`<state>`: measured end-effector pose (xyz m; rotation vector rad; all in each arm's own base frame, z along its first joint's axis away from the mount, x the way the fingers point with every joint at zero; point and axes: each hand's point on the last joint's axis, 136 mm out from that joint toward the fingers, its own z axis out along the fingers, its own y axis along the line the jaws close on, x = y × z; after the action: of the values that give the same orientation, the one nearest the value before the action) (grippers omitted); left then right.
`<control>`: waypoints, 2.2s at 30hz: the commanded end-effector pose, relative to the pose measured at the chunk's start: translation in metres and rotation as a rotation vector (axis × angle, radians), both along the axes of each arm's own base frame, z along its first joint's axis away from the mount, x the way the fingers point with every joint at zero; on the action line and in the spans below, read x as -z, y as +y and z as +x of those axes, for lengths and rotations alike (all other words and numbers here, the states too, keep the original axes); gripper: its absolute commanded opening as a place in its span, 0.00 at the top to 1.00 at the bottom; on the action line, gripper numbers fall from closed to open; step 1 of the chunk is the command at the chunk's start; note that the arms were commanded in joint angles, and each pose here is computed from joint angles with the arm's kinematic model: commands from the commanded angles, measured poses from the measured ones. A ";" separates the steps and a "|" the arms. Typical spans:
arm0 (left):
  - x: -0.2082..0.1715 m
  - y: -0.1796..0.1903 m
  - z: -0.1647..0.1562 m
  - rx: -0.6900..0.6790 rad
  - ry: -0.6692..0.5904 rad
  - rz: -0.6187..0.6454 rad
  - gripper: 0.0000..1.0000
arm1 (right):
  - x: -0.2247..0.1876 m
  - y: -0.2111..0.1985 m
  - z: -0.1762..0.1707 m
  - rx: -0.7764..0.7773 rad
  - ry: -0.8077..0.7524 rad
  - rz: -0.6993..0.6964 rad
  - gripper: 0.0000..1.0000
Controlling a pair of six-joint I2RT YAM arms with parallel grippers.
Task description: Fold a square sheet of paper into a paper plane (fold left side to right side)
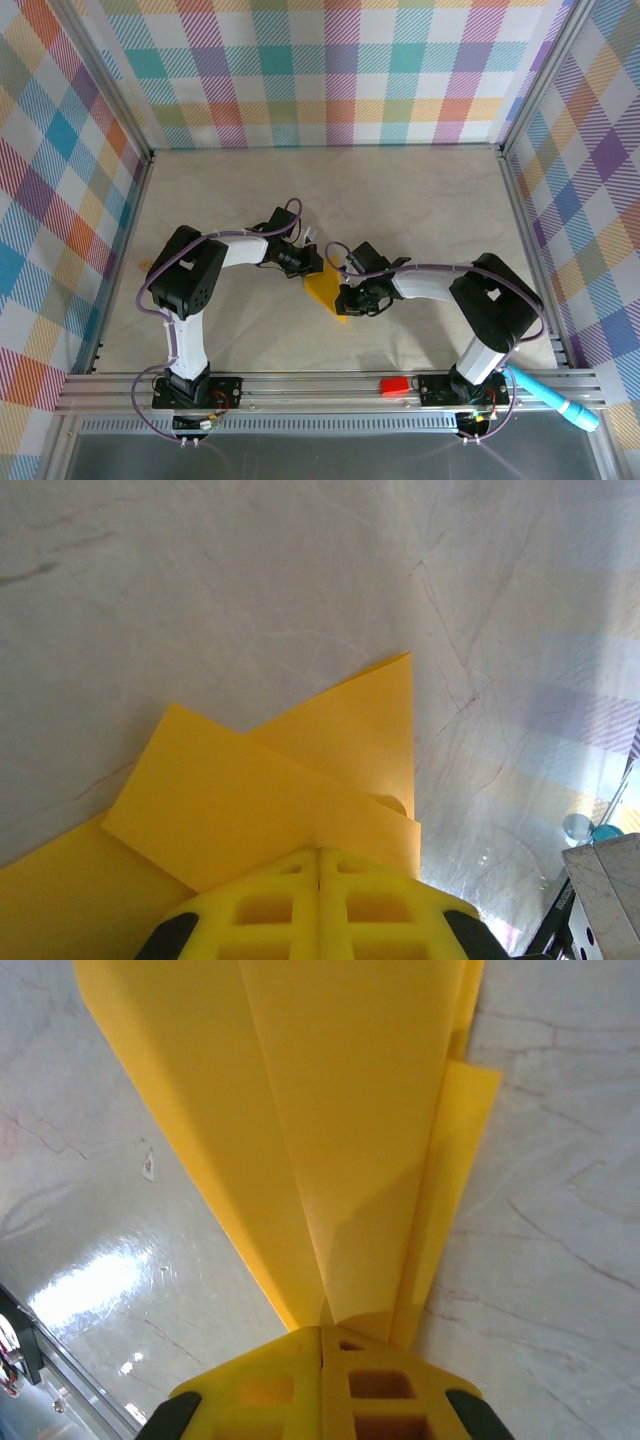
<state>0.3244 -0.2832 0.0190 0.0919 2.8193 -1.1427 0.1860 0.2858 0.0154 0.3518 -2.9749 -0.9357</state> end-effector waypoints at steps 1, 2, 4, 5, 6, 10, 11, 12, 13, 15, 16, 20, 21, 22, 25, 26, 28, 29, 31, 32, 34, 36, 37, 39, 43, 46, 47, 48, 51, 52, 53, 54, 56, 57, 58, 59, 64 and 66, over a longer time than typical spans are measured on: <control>0.039 0.037 -0.002 -0.074 0.060 0.184 1.00 | 0.015 -0.025 -0.029 0.008 0.101 -0.106 1.00; 0.038 0.036 -0.002 -0.073 0.057 0.183 1.00 | 0.015 -0.026 -0.029 0.011 0.102 -0.105 1.00; 0.038 0.037 -0.001 -0.073 0.057 0.185 1.00 | 0.013 -0.027 -0.030 0.017 0.102 -0.102 1.00; 0.038 0.036 -0.001 -0.073 0.056 0.184 1.00 | 0.013 -0.028 -0.031 0.020 0.102 -0.102 1.00; 0.037 0.036 -0.001 -0.073 0.057 0.183 1.00 | 0.013 -0.028 -0.031 0.022 0.102 -0.100 1.00; 0.034 0.034 0.001 -0.069 0.050 0.175 1.00 | 0.011 -0.029 -0.035 0.025 0.106 -0.091 1.00; 0.032 0.033 0.001 -0.069 0.047 0.169 1.00 | 0.009 -0.029 -0.035 0.025 0.105 -0.085 1.00; 0.030 0.032 0.002 -0.068 0.044 0.158 1.00 | 0.008 -0.029 -0.036 0.023 0.107 -0.081 1.00; 0.027 0.030 0.003 -0.068 0.040 0.144 1.00 | 0.005 -0.027 -0.035 0.022 0.101 -0.071 1.00; 0.019 0.025 0.006 -0.070 0.027 0.115 1.00 | 0.001 -0.025 -0.034 0.015 0.092 -0.061 1.00; 0.014 0.023 0.008 -0.071 0.020 0.097 1.00 | -0.003 -0.024 -0.033 0.011 0.084 -0.054 1.00; -0.016 0.010 0.018 -0.080 -0.028 0.006 0.94 | -0.026 -0.017 -0.021 0.007 0.022 0.004 0.96; -0.024 0.007 0.020 -0.079 -0.041 -0.016 0.93 | -0.032 -0.017 -0.018 0.010 0.007 0.021 0.93; -0.035 0.004 0.023 -0.080 -0.062 -0.042 0.90 | -0.039 -0.016 -0.013 0.014 -0.012 0.049 0.90; -0.064 0.002 0.030 -0.086 -0.131 -0.084 0.83 | -0.052 -0.017 0.004 0.023 -0.063 0.117 0.79; -0.073 0.003 0.031 -0.087 -0.158 -0.095 0.81 | -0.055 -0.018 0.010 0.025 -0.076 0.135 0.75; -0.089 0.007 0.032 -0.094 -0.211 -0.109 0.78 | -0.058 -0.017 0.023 0.021 -0.103 0.169 0.69; -0.096 0.010 0.032 -0.101 -0.243 -0.112 0.76 | -0.059 -0.016 0.029 0.016 -0.119 0.183 0.65; -0.106 0.018 0.029 -0.111 -0.293 -0.110 0.73 | -0.061 -0.013 0.043 0.004 -0.154 0.207 0.60; -0.110 0.022 0.027 -0.119 -0.318 -0.107 0.72 | -0.061 -0.010 0.050 -0.007 -0.167 0.219 0.58; -0.117 0.031 0.024 -0.133 -0.356 -0.106 0.71 | -0.059 -0.005 0.061 -0.027 -0.179 0.230 0.56; -0.123 0.039 0.020 -0.149 -0.384 -0.107 0.69 | -0.055 0.001 0.070 -0.047 -0.182 0.237 0.55; -0.125 0.044 0.018 -0.157 -0.395 -0.104 0.68 | -0.052 0.003 0.074 -0.054 -0.181 0.238 0.55; -0.127 0.052 0.016 -0.177 -0.411 -0.101 0.66 | -0.048 0.007 0.081 -0.061 -0.182 0.241 0.55; -0.134 0.067 0.014 -0.218 -0.435 -0.094 0.63 | -0.040 0.018 0.089 -0.079 -0.161 0.270 0.59; -0.140 0.074 0.014 -0.238 -0.452 -0.100 0.63 | -0.035 0.022 0.089 -0.082 -0.143 0.283 0.66; -0.142 0.076 0.014 -0.245 -0.460 -0.105 0.63 | -0.034 0.022 0.089 -0.081 -0.139 0.284 0.70; -0.145 0.078 0.014 -0.251 -0.470 -0.111 0.63 | -0.035 0.023 0.089 -0.082 -0.140 0.286 0.76; -0.158 0.081 0.015 -0.266 -0.521 -0.134 0.61 | -0.043 0.019 0.090 -0.077 -0.168 0.287 0.90; -0.162 0.082 0.015 -0.266 -0.537 -0.144 0.60 | -0.049 0.018 0.091 -0.071 -0.186 0.294 0.95; -0.168 0.082 0.014 -0.264 -0.556 -0.157 0.59 | -0.055 0.014 0.093 -0.059 -0.202 0.302 0.97; -0.172 0.082 0.014 -0.264 -0.570 -0.168 0.57 | -0.062 0.012 0.095 -0.047 -0.221 0.316 0.99; -0.185 0.081 0.012 -0.263 -0.602 -0.206 0.54 | -0.084 0.004 0.099 -0.025 -0.277 0.366 1.00; -0.193 0.080 0.011 -0.264 -0.622 -0.226 0.52 | -0.094 0.001 0.100 -0.020 -0.303 0.391 1.00; -0.202 0.080 0.010 -0.264 -0.645 -0.253 0.48 | -0.106 -0.003 0.101 -0.015 -0.335 0.423 1.00; -0.213 0.078 0.008 -0.260 -0.673 -0.288 0.45 | -0.122 -0.007 0.101 -0.011 -0.377 0.456 1.00; -0.261 0.067 -0.003 -0.217 -0.762 -0.472 0.38 | -0.186 -0.022 0.096 -0.004 -0.550 0.605 1.00; -0.271 0.060 -0.006 -0.185 -0.746 -0.532 0.38 | -0.210 -0.022 0.089 -0.029 -0.599 0.668 1.00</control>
<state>0.3270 -0.2143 0.2540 0.0882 1.9252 -1.2650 0.2860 0.2575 0.1908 0.6448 -3.1009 -1.9212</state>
